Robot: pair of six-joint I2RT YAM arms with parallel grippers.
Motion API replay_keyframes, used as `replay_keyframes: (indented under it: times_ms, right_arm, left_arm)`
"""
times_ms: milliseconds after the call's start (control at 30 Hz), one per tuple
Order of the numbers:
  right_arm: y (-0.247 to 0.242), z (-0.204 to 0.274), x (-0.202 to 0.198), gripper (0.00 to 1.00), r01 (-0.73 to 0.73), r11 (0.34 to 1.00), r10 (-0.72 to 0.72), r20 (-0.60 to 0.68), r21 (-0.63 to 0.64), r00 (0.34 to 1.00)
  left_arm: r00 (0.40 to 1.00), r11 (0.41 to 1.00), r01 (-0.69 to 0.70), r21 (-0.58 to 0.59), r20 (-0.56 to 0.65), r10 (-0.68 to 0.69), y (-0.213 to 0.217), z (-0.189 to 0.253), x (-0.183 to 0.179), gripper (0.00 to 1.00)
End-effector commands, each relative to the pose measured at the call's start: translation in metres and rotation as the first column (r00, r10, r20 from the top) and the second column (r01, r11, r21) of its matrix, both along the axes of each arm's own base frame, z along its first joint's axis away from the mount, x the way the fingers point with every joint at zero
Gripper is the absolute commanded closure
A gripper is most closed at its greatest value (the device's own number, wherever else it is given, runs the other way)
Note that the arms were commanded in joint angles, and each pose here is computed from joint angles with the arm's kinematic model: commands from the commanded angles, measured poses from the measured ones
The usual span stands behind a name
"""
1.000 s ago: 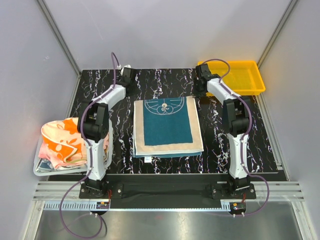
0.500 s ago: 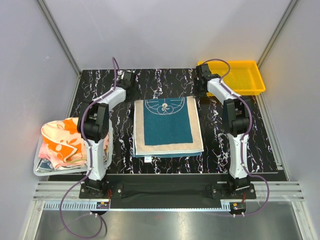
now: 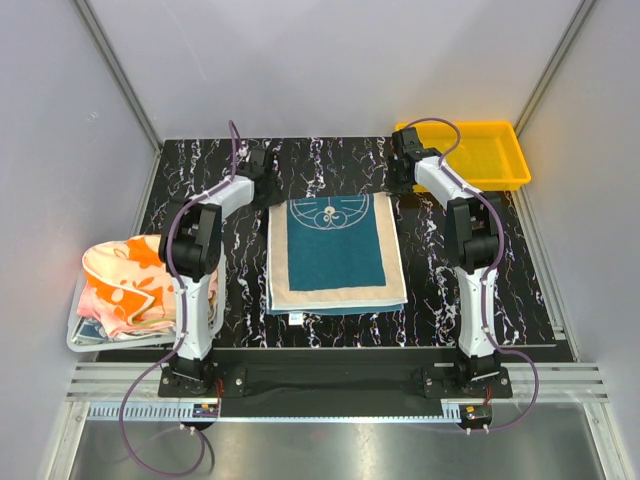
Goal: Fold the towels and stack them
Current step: Fold the towel
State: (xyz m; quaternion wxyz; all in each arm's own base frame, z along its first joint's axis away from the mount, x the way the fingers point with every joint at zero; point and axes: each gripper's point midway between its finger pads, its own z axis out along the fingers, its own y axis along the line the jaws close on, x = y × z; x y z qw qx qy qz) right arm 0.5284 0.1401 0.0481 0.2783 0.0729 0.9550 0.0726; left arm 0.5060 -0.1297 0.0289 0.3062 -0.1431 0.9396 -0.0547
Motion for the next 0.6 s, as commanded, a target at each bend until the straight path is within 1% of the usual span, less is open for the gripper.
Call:
replay_keyframes:
  times_ms: [0,100,233,267,333,367,400,500,533,567]
  right_arm:
    - [-0.006,0.017,0.008,1.0,-0.002,1.0,0.003,0.047,-0.006,0.999]
    - [-0.008,0.017,0.009,1.0,-0.001,1.0,0.001,0.047,-0.009,0.999]
    - [-0.01,0.016,0.009,1.0,0.004,1.0,-0.004,0.044,-0.008,0.999]
    - [-0.01,0.016,0.01,1.0,0.004,1.0,-0.004,0.045,-0.008,0.999]
    - [-0.01,0.017,0.011,1.0,0.003,1.0,-0.003,0.048,-0.003,0.999]
    - [-0.009,0.016,0.011,1.0,0.005,1.0,-0.004,0.046,-0.001,0.999]
    - [-0.009,0.016,0.011,1.0,0.002,1.0,-0.002,0.045,0.0,0.999]
    - [-0.008,0.018,0.013,1.0,0.004,1.0,-0.004,0.053,0.002,0.999]
    - [-0.01,0.02,0.014,1.0,0.006,1.0,-0.006,0.058,0.0,0.998]
    - [-0.01,0.02,0.015,1.0,0.008,1.0,-0.008,0.061,0.001,0.998]
  left_arm:
    - [1.0,1.0,0.007,-0.018,0.016,-0.006,-0.002,0.006,0.009,0.52]
    - [1.0,1.0,0.008,-0.012,0.012,-0.007,-0.001,0.003,0.012,0.53]
    - [1.0,1.0,0.008,-0.014,0.01,-0.008,-0.001,0.002,0.016,0.62]
    - [1.0,1.0,0.011,-0.02,0.008,-0.011,-0.002,0.001,0.016,0.68]
    - [1.0,1.0,0.011,-0.028,0.01,-0.011,-0.003,0.0,0.017,0.72]
    - [1.0,0.999,0.017,-0.029,0.011,-0.017,-0.004,0.0,0.017,0.78]
    - [1.0,0.999,0.016,-0.03,0.014,-0.016,-0.003,0.0,0.018,0.81]
    - [0.999,0.999,0.029,-0.035,0.036,-0.028,-0.004,0.004,0.023,0.96]
    - [0.998,0.999,0.033,-0.039,0.056,-0.031,-0.005,0.008,0.028,0.99]
    - [0.997,0.998,0.042,-0.039,0.069,-0.039,-0.006,0.012,0.031,1.0]
